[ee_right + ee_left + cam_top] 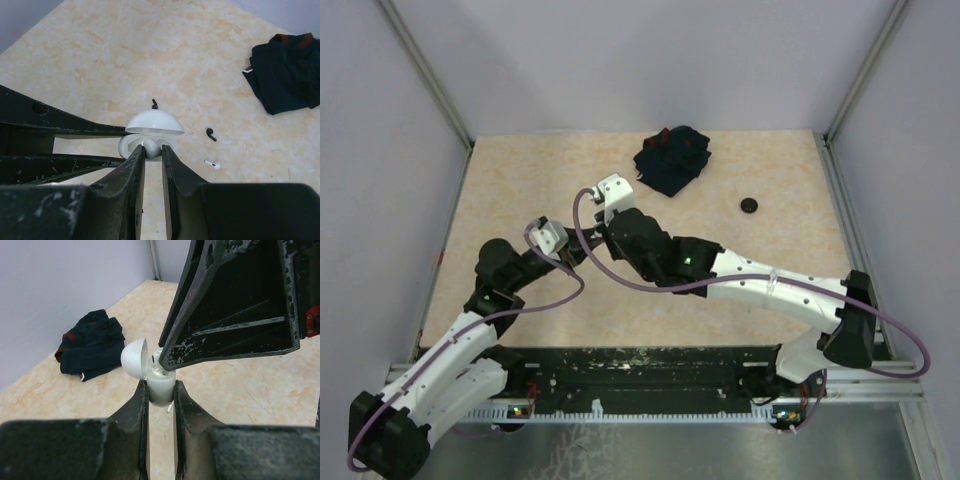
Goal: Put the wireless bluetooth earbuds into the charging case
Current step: Place the earbud in the charging case.
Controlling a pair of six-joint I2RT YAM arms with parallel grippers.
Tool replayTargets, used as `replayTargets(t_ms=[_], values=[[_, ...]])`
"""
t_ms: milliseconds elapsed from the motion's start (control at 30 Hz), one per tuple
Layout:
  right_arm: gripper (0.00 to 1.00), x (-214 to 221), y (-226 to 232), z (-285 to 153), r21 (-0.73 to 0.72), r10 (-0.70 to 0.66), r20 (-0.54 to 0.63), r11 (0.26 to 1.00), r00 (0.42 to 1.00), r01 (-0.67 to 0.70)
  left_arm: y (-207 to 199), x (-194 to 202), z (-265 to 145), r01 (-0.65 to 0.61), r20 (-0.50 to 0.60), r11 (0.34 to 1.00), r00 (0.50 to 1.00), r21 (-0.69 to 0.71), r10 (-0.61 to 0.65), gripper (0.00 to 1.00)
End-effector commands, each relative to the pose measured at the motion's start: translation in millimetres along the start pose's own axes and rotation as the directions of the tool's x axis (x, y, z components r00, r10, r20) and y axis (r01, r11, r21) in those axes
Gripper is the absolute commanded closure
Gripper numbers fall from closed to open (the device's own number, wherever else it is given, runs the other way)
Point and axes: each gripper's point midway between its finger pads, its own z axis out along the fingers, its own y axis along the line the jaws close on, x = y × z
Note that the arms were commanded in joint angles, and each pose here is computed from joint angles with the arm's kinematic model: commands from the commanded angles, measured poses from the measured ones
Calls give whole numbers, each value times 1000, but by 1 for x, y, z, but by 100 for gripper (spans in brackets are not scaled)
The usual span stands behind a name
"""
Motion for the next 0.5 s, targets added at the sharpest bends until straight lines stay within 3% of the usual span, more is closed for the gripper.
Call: replayTargets(t_ms=[0,467], values=[[82,-13,-1,-5,14,99,-2,995,995,-99,-6,-27,-1,-60,102,998,993,26,57,100],[72,-5,-8,-4,54,283,-54,958,958,-280,-8,-24,-3,-63,97,998,993,31,60,100]])
